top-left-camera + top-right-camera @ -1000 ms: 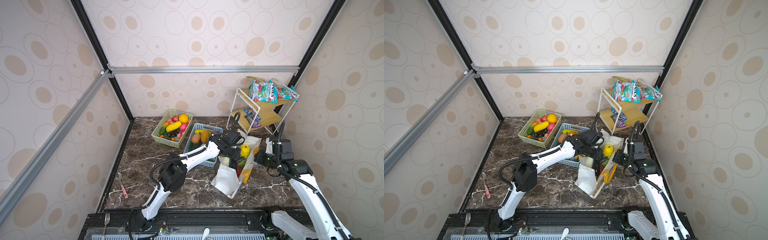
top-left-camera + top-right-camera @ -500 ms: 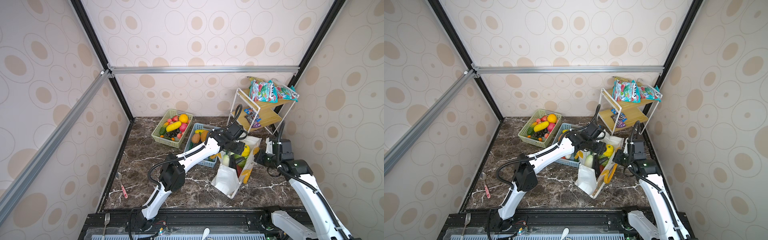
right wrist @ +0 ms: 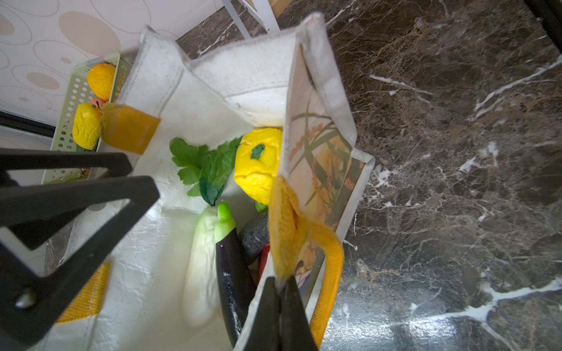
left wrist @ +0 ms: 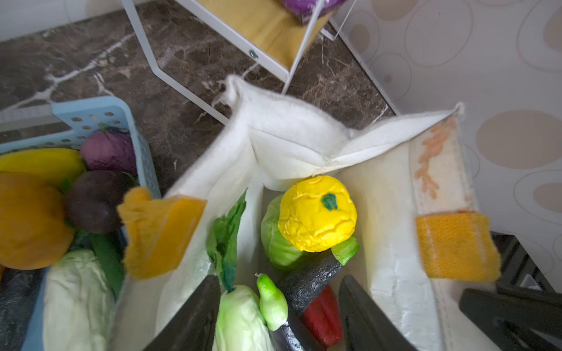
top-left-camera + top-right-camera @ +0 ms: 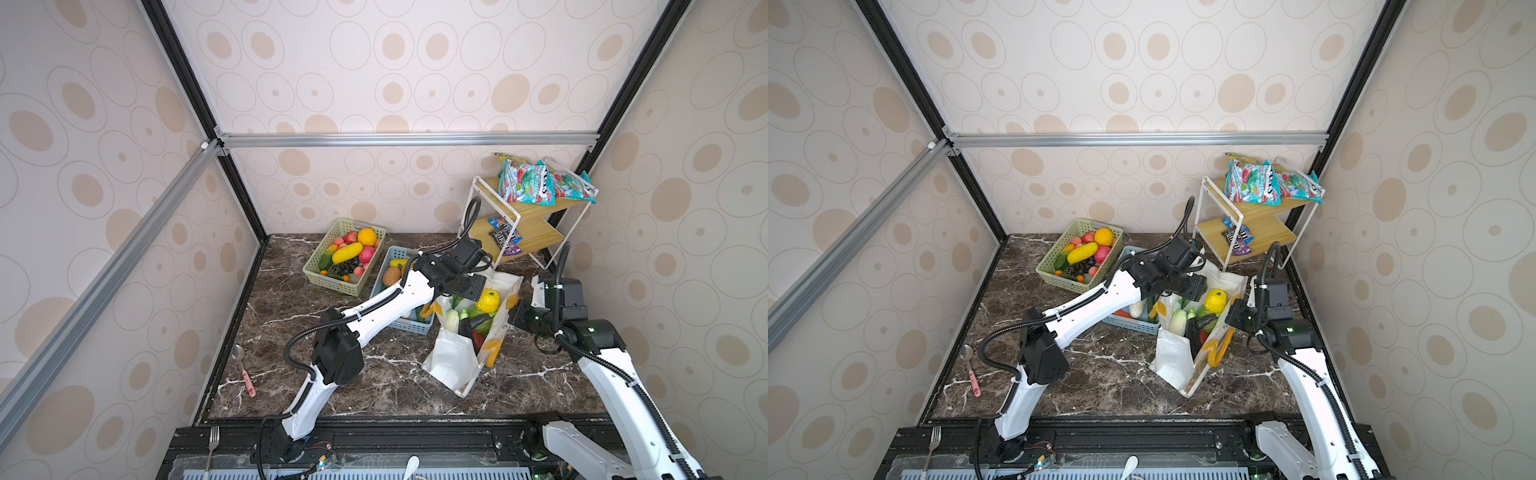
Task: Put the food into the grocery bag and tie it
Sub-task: 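Withdraw the left gripper from the bag back over the blue basket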
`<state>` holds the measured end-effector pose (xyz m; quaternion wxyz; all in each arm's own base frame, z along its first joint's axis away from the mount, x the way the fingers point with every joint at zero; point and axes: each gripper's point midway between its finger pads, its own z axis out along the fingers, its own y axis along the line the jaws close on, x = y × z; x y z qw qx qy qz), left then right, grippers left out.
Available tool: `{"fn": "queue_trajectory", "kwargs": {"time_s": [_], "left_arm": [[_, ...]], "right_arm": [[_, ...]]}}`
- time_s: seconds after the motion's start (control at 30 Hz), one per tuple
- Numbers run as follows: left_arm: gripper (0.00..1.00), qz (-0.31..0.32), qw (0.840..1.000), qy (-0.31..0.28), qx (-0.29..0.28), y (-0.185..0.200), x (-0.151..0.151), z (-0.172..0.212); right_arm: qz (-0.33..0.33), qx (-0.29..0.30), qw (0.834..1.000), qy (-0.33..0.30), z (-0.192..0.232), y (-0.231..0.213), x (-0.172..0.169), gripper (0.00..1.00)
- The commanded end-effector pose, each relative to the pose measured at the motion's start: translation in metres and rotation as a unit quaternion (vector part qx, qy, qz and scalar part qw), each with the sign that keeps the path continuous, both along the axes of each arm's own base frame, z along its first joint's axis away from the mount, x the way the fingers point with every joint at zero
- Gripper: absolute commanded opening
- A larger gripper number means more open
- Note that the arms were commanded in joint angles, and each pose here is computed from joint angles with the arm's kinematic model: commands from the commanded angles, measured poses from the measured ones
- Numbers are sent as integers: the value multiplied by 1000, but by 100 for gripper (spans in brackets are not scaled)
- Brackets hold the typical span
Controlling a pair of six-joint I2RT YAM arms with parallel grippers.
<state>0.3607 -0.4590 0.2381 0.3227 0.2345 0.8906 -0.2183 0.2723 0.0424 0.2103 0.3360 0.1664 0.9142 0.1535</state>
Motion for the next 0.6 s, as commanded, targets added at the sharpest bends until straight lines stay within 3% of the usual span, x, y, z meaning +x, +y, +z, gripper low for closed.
{"fn": "queue_trajectory", "kwargs": {"time_s": [0.0,0.57], "left_arm": [[63,24,999,-42,-4,26,11,44],[64,136,987,-73,39,137,60,59]], "right_arm": [[4,2,1000,25,-13,1,-11,0],[4,-2,1000,24,-14,-1,-11,0]]}}
